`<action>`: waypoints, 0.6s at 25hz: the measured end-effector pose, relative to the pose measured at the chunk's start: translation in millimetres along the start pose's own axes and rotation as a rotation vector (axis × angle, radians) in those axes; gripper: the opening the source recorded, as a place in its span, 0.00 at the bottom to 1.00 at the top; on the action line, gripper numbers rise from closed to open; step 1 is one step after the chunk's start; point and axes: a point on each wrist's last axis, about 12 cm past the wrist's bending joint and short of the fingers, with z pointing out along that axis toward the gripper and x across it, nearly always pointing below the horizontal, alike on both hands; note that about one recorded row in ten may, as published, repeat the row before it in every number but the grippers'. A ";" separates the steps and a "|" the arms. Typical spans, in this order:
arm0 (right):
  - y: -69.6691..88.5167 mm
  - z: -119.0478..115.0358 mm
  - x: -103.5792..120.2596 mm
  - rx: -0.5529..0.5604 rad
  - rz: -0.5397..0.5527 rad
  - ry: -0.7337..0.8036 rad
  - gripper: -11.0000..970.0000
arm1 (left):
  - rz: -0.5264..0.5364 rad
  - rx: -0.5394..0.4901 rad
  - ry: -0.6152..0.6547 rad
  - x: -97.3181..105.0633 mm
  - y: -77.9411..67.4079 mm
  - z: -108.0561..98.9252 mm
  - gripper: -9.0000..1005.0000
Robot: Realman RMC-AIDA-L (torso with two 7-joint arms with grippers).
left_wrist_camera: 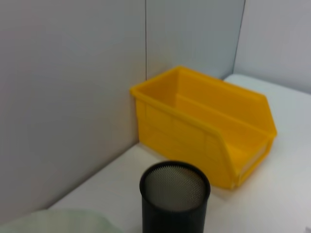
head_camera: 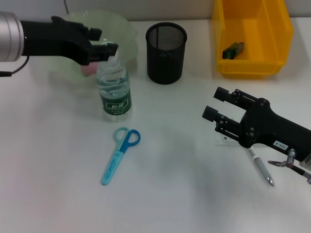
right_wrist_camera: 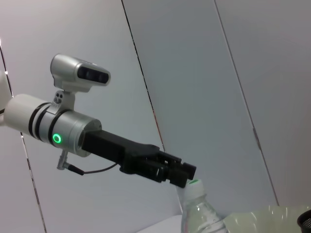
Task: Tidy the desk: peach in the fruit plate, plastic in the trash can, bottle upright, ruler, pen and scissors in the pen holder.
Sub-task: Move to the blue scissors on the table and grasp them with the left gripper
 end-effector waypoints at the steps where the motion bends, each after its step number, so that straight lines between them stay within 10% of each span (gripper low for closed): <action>1: -0.1 -0.1 -0.1 0.000 0.000 0.000 0.66 | -0.004 -0.001 -0.012 -0.7 0.6 -1.9 0.50; 15: -0.6 -0.1 -0.3 0.002 0.009 0.000 0.66 | -0.042 0.080 -0.348 17.1 4.9 -38.8 0.50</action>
